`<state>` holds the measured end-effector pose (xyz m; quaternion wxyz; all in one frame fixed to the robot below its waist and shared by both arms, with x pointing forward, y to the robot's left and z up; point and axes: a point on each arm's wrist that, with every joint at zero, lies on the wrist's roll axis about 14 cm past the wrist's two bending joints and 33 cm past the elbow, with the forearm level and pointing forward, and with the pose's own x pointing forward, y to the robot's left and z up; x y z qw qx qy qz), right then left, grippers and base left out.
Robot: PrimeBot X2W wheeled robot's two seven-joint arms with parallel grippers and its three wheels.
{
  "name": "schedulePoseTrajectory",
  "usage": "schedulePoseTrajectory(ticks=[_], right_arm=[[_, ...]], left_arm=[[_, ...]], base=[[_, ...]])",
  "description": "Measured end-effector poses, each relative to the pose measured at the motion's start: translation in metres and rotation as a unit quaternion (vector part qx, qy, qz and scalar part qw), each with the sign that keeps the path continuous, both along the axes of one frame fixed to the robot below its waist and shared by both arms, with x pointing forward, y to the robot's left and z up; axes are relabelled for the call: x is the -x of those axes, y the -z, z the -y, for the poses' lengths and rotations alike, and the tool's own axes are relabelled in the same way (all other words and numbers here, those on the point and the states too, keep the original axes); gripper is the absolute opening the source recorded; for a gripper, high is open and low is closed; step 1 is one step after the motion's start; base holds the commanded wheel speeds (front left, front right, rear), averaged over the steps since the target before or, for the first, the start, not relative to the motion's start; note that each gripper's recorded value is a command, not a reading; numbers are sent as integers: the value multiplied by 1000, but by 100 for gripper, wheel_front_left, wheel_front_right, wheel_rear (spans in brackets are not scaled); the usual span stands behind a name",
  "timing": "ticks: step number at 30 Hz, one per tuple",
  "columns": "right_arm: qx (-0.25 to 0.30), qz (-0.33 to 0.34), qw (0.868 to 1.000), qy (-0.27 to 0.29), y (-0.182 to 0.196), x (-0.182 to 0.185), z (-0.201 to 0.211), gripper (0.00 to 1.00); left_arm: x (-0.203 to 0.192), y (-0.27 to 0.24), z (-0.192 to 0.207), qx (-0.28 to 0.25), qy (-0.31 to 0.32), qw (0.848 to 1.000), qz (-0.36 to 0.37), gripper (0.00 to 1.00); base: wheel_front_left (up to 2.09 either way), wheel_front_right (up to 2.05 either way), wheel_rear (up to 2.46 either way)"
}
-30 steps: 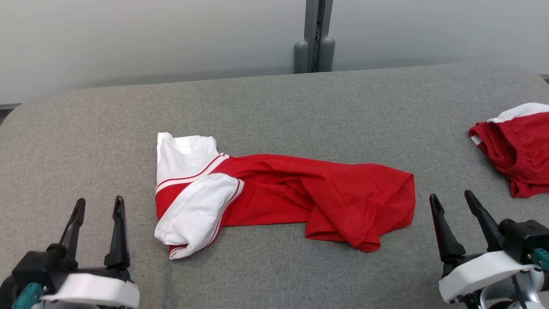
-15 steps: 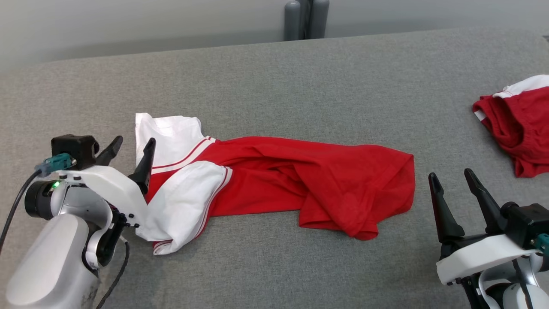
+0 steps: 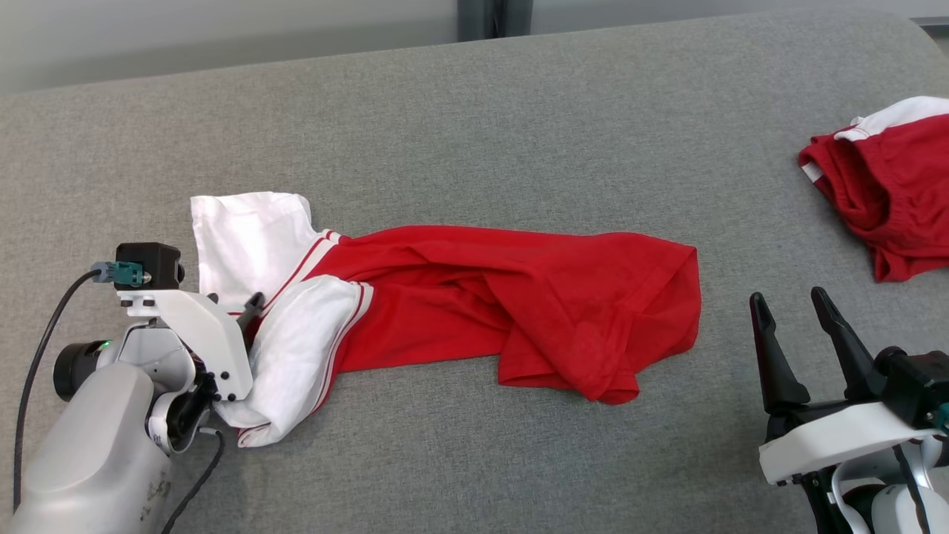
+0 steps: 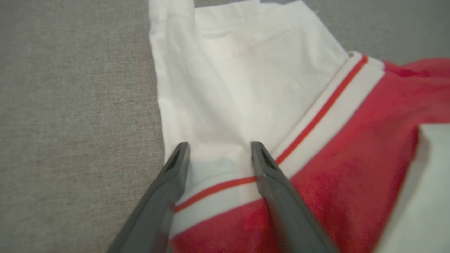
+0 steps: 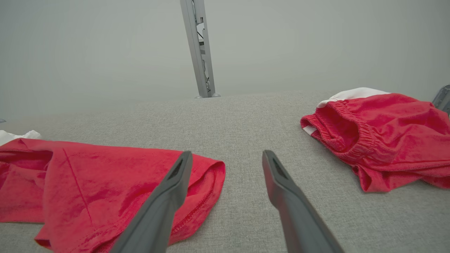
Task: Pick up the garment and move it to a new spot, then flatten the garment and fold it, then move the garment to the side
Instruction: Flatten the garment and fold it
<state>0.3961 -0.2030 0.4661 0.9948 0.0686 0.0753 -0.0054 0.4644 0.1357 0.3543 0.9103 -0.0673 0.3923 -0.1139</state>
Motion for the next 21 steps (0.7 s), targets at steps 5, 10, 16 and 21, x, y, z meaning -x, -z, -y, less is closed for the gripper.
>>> schedulePoseTrajectory(ticks=[5,10,16,21], right_arm=[[-1,4,1000,-5,-2,-4,-3,100],[-3,8,1000,-7,-4,-6,-5,100],[-4,9,1000,-5,-6,-3,-3,100],[-4,6,1000,-4,-5,-2,-3,100]], left_arm=[[2,1,3,-13,18,1000,5,0],[12,0,3,-24,36,999,21,0],[41,1,6,-21,44,998,40,0],[76,0,6,-6,34,999,39,0]], base=[[0,0,0],[0,0,0],[0,0,0],[0,0,0]])
